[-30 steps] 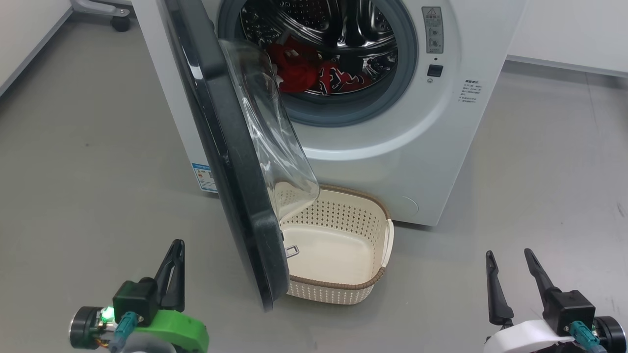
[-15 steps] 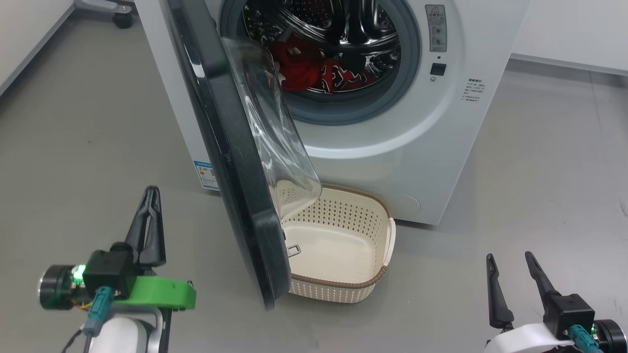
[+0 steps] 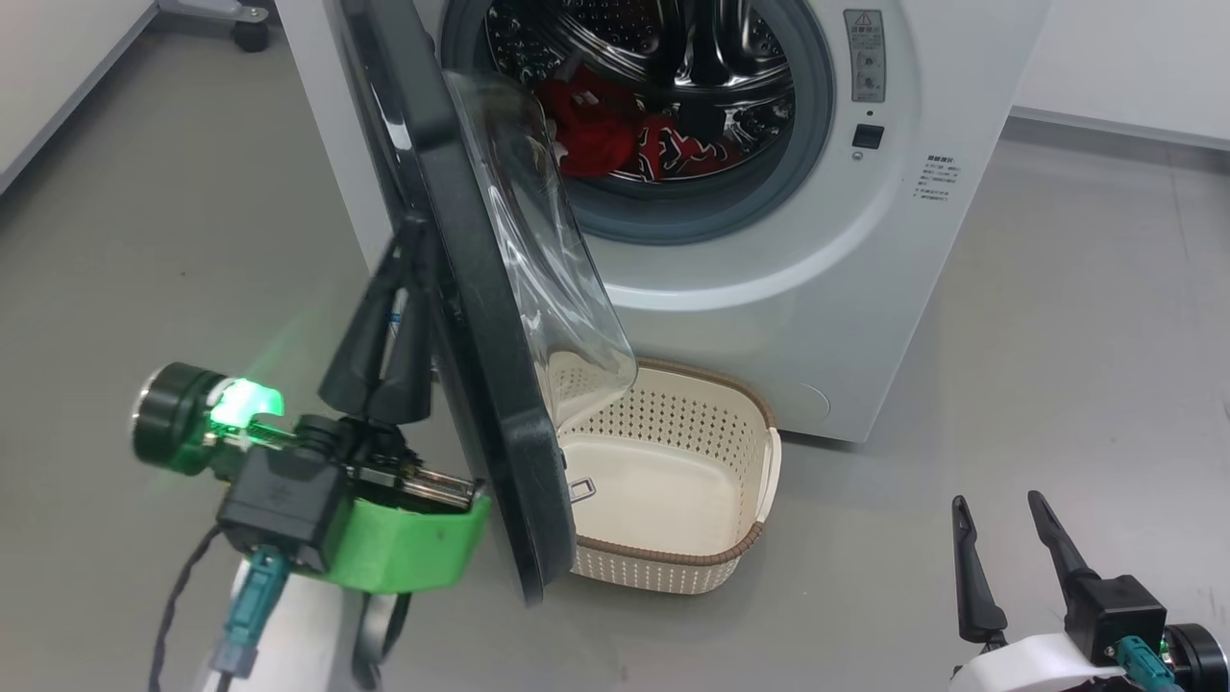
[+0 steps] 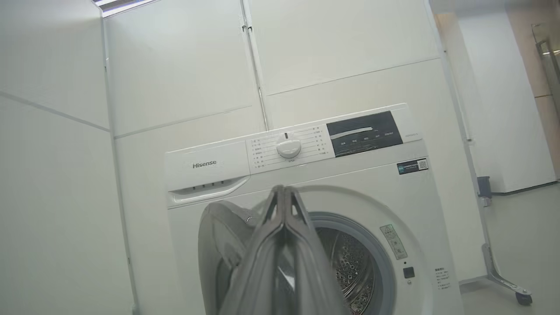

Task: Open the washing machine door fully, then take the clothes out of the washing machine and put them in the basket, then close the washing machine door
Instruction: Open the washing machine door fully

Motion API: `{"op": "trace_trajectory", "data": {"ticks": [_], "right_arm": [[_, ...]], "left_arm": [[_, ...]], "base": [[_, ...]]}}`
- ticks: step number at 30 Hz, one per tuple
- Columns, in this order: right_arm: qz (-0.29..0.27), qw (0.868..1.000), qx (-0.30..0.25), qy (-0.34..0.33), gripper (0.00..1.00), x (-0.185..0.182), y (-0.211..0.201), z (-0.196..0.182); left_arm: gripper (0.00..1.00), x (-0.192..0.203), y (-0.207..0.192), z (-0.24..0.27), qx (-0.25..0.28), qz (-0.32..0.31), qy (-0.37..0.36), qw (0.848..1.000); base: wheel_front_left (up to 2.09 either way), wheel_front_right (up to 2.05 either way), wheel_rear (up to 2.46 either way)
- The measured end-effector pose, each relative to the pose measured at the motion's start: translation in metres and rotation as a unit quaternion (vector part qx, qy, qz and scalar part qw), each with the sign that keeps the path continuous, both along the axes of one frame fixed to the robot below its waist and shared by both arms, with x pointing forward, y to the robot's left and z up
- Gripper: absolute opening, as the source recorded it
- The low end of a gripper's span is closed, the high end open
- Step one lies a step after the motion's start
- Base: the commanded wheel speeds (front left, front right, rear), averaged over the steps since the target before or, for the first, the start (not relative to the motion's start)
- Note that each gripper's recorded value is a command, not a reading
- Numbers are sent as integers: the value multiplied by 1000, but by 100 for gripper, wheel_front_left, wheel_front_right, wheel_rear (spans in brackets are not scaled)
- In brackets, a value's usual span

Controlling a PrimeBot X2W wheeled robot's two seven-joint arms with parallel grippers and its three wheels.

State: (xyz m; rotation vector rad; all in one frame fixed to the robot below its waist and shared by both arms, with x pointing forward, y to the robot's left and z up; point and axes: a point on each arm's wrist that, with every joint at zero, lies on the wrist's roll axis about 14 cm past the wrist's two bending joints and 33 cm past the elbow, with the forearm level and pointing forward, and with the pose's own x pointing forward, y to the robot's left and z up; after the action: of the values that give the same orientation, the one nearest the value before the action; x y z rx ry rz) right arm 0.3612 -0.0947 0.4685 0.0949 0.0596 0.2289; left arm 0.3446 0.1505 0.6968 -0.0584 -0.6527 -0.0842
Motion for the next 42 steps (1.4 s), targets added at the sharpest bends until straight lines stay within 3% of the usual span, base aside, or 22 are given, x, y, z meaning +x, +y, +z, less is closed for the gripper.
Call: {"op": "trace_trajectory", "data": {"ticks": [10,17,20,22,42], "right_arm": [[3,1000,0,-3,100,-2,2,2],[7,1000,-6,-2,100,-4,2,0],[7,1000,-6,-2,100,-4,3,0],[8,1000,-4,-2,100,-4,2,0],[-2,1000,0,5,100,-3,-3,-4]], "left_arm": [[0,-25,-82,8,16,-156,-6,988],[0,-38,-121,-39,-23,-241,104,965],[0,-36,-126,-74,-24,-241,172,955],[0,-28,-119,-110,-17,-209,237,949],[0,-8,-83,-154,-12,-122,314,942]], "base": [[0,0,0],[0,0,0],[0,0,0],[0,0,0],[0,0,0]]}}
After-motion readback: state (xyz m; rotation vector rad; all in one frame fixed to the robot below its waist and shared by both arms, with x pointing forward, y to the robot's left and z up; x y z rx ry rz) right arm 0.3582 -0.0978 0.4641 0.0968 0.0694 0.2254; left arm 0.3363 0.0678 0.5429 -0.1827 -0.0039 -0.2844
